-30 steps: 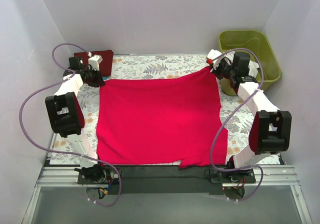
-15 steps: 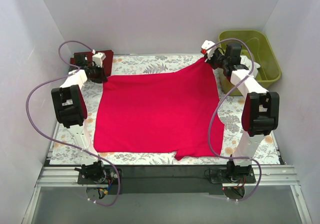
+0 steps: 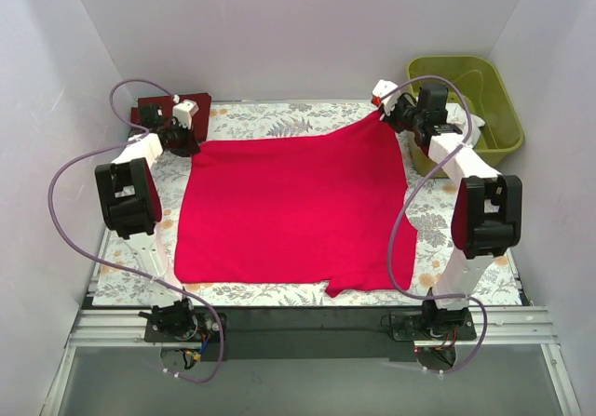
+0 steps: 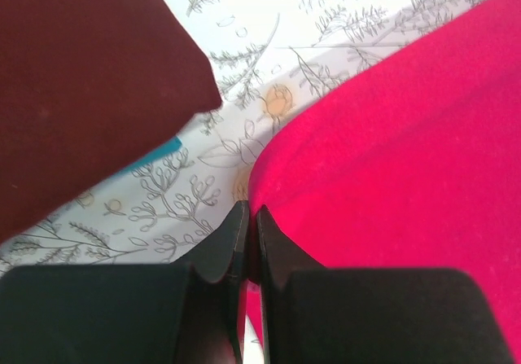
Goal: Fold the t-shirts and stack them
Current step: Fold the tshirt
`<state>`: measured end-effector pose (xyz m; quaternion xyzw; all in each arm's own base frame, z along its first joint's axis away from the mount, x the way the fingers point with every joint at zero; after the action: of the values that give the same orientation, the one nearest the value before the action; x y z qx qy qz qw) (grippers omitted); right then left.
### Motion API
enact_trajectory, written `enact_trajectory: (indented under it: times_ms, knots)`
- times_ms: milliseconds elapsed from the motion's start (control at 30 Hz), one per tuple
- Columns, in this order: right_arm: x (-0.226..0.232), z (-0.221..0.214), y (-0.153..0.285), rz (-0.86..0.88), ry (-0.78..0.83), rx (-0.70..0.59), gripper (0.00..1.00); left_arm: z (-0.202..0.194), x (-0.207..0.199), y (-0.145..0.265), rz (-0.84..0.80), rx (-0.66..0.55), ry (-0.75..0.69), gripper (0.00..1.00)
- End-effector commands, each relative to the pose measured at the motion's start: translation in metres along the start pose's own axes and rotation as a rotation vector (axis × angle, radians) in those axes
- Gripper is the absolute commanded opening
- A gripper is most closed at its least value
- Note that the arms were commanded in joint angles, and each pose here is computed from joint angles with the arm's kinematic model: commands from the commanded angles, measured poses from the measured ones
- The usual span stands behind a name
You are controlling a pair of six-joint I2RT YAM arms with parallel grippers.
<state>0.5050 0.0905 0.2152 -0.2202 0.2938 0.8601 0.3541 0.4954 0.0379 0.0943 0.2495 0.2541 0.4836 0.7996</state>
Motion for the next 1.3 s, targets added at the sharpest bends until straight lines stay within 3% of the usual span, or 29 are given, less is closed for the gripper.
enact_trajectory:
  times_ms: [0,400,567,667,700,800,1033,1200,1267]
  knots:
    - [-0.012,0.03,0.03,-0.067,0.092,-0.047,0.01,0.024,-0.004,0.028,-0.006,-0.095,-0.108,0.0]
    - [0.05,0.025,0.087,0.013,0.134,-0.011,0.01,-0.018,-0.016,0.078,-0.076,-0.149,-0.289,0.0]
    - [0.095,0.003,0.103,0.135,0.137,0.043,0.01,-0.071,-0.029,0.083,-0.092,-0.066,-0.405,0.01]
    - [0.12,-0.009,0.111,0.196,0.19,0.071,0.02,-0.093,-0.033,0.087,-0.091,-0.012,-0.437,0.1]
    - [0.13,-0.013,0.114,0.227,0.198,0.089,0.13,-0.093,-0.03,0.094,-0.073,-0.018,-0.438,0.12]
    - [0.141,-0.019,0.13,0.274,0.212,0.143,0.28,-0.096,-0.023,0.112,-0.062,-0.03,-0.423,0.23]
    - [0.155,-0.023,0.164,0.322,0.311,0.222,0.46,-0.088,-0.035,0.146,-0.152,-0.041,-0.393,0.41]
    - [0.126,0.0,0.148,0.313,0.072,0.236,0.4,-0.071,-0.045,0.135,-0.178,-0.045,-0.262,0.43]
    - [0.133,-0.009,0.133,0.418,-0.088,0.297,0.38,-0.063,-0.047,0.129,-0.187,-0.023,-0.218,0.43]
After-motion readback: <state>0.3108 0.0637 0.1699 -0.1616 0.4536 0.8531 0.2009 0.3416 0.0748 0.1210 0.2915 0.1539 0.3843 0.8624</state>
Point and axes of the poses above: each gripper's point midway between its finger pads, its own y axis back along the fingers, its own x axis along the line the jaws close on, z = x × y, the point moved 4 cm from there along y, back along the fingers, and after that the axes turned 5 degrees about y, right-handed, at the moved point
